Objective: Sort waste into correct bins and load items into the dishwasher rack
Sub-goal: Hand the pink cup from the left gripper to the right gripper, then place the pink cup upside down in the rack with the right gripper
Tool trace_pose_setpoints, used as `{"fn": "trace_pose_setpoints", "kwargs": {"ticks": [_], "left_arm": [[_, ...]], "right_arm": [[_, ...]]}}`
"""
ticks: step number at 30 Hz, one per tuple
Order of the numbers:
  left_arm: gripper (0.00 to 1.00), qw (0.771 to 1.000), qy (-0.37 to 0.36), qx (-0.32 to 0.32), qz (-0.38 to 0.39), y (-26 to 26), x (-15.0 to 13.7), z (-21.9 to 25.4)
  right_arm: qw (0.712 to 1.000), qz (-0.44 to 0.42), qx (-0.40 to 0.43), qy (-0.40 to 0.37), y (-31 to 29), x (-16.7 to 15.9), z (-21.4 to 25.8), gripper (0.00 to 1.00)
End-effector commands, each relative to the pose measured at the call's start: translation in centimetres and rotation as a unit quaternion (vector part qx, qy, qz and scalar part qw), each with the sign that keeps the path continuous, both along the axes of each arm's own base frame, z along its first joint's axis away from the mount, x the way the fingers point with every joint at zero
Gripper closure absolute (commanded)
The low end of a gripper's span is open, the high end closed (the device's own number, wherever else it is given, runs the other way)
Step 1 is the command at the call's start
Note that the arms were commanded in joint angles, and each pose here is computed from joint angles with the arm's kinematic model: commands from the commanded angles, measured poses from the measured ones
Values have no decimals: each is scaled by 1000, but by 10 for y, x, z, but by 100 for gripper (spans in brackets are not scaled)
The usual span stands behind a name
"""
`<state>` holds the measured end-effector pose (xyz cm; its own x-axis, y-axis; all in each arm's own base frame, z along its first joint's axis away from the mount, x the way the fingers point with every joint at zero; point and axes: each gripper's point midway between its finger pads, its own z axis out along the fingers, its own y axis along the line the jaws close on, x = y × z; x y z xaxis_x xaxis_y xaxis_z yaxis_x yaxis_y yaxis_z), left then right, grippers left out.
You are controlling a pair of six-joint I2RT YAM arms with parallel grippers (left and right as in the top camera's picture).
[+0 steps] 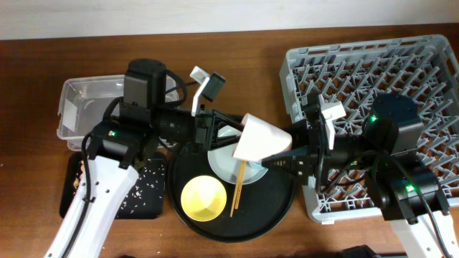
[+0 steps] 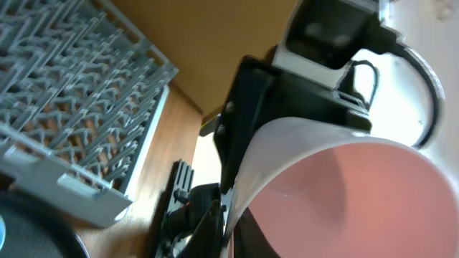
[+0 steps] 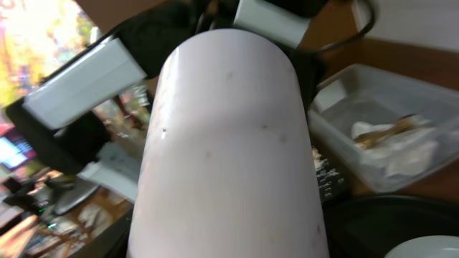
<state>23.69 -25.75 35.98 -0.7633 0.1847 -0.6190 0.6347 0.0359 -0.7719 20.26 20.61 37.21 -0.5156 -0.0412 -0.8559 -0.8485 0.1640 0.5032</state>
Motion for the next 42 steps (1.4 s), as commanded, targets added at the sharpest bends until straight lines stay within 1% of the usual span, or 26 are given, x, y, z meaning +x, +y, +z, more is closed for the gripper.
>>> {"fn": "trace_pose_setpoints", "kwargs": {"ticks": [1,2,3,4,5,6,7,9,10,11,13,14,15,16,17,19,21,23,26,27,29,31,33,38,41,42], "left_arm": [[92,996,11,62,69,2,18,-23],[92,992,15,84,92,5,24,-31],[88,988,16,103,113,8,31,-38],[87,985,12,115,131,11,37,-42],[82,981,8,125,146,13,42,-46],[79,971,-2,152,183,20,54,-54],[65,959,-11,179,218,27,66,-61],[49,935,-23,224,275,43,84,-74],[46,918,-26,253,306,55,91,-82],[46,899,-26,283,333,67,97,-91],[46,877,-23,319,359,81,99,-101],[46,863,-22,339,374,90,101,-106],[45,857,-21,349,379,94,101,-109],[39,851,-21,357,385,98,101,-111],[25,845,-18,367,388,102,100,-114],[1,845,-14,371,386,102,98,-116],[1,845,-14,371,386,102,98,-116],[1,845,-14,371,386,102,98,-116],[1,845,-14,371,386,102,98,-116],[1,845,-14,371,386,102,98,-116],[1,845,-14,371,386,102,98,-116],[1,845,-14,371,386,102,98,-116],[1,845,-14,371,386,102,98,-116],[1,845,-14,371,386,102,98,-116],[1,845,-14,371,386,102,98,-116],[1,845,-14,371,386,102,98,-116]], "right_arm": [[998,-45,-14,-29,-3,16,3,51],[998,-56,-18,-29,-4,20,2,51],[997,-65,-21,-28,-5,23,1,51],[997,-70,-23,-29,-5,25,1,51],[996,-79,-27,-29,-6,28,-1,51],[995,-91,-32,-28,-8,32,-2,52],[993,-105,-38,-24,-10,36,-5,52],[985,-157,-69,-1,-19,49,-21,52],[972,-210,-103,21,-31,61,-37,53],[956,-258,-136,40,-45,71,-53,53],[911,-347,-211,74,-77,84,-84,53],[877,-393,-256,102,-98,89,-99,54],[859,-411,-282,115,-108,92,-105,55],[838,-427,-314,131,-118,96,-110,55],[814,-440,-350,148,-128,103,-113,55],[784,-459,-386,157,-140,121,-108,56],[763,-481,-406,149,-149,142,-104,55],[741,-502,-424,139,-158,160,-112,55],[732,-499,-440,147,-161,177,-131,56],[725,-499,-447,158,-168,187,-145,56],[712,-503,-455,180,-181,195,-162,56],[713,-495,-452,205,-186,199,-176,56],[734,-458,-450,222,-177,201,-192,56],[723,-434,-472,258,-175,202,-228,56],[720,-429,-477,265,-174,203,-235,54],[720,-430,-477,265,-175,203,-235,46]]}}
